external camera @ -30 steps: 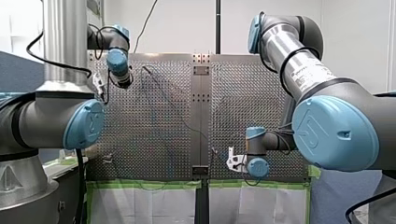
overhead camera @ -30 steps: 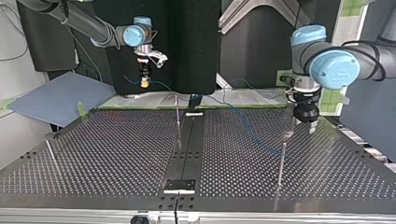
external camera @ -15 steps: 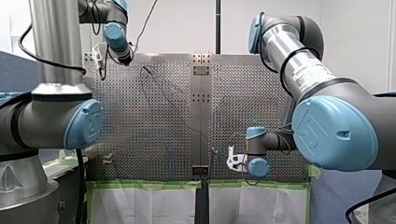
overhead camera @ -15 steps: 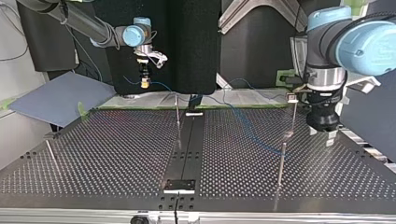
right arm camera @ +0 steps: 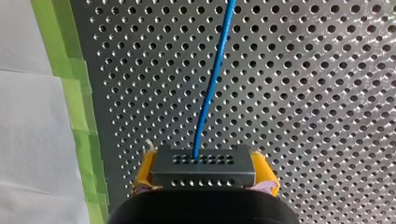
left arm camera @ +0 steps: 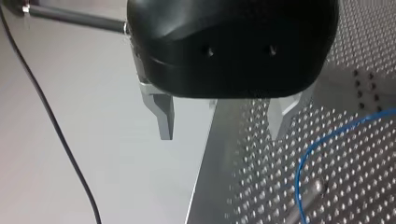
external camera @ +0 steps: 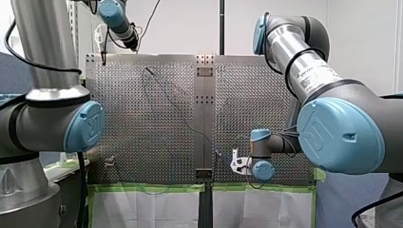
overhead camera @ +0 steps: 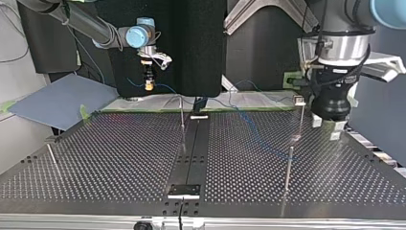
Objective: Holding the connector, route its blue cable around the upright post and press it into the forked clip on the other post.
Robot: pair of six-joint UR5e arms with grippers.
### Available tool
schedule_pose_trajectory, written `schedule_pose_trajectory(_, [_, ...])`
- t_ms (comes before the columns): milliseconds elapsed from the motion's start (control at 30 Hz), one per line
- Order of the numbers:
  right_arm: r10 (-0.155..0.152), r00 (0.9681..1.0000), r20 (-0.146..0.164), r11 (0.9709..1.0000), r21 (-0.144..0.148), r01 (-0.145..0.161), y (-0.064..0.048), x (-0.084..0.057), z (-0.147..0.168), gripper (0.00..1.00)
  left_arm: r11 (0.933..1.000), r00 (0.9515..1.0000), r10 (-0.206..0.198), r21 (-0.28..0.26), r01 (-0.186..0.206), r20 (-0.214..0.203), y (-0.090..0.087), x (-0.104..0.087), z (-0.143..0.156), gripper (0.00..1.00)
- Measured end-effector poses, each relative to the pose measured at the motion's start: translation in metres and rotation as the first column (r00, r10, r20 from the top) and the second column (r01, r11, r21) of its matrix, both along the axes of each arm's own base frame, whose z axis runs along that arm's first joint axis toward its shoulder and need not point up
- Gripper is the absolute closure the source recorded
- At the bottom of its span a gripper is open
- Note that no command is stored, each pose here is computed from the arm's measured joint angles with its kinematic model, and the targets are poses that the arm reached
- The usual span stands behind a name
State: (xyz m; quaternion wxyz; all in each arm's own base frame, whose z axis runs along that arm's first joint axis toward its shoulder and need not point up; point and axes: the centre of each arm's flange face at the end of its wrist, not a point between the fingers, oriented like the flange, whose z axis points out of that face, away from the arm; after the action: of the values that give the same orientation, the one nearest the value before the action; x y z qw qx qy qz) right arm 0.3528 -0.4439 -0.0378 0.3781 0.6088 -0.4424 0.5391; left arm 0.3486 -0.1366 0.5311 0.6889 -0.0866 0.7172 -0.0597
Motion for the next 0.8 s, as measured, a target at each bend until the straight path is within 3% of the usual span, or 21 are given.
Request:
schedule_pose_trajectory(167, [0.002, 1.0000, 0.000, 1.0000, 0.002, -0.002, 0.001, 0.000, 0.000, 0.98, 0.9996, 0.9984, -0.024, 0.012, 0.025, -0.051, -0.007, -0.008, -0.010, 0.00])
schedule_pose_trajectory(267, [0.002, 1.0000, -0.001, 1.0000, 0.004, -0.002, 0.001, 0.000, 0.000, 0.98, 0.9992, 0.9944, -0.033, 0.019, 0.035, -0.101, -0.012, -0.006, -0.022, 0.00])
schedule_pose_trajectory(367, [0.003, 1.0000, -0.001, 1.0000, 0.005, -0.003, 0.001, 0.000, -0.001, 0.98, 0.9989, 0.9885, -0.036, 0.024, 0.040, -0.147, -0.015, -0.003, -0.032, 0.00])
schedule_pose_trajectory(533, [0.003, 1.0000, -0.002, 1.0000, 0.005, -0.003, 0.001, 0.000, 0.000, 0.98, 0.9982, 0.9736, -0.042, 0.031, 0.050, -0.224, -0.020, 0.001, -0.049, 0.00])
schedule_pose_trajectory(800, [0.003, 1.0000, -0.002, 1.0000, 0.006, -0.003, 0.001, 0.000, -0.001, 0.98, 0.9978, 0.9565, -0.041, 0.037, 0.054, -0.289, -0.022, -0.010, -0.053, 0.00])
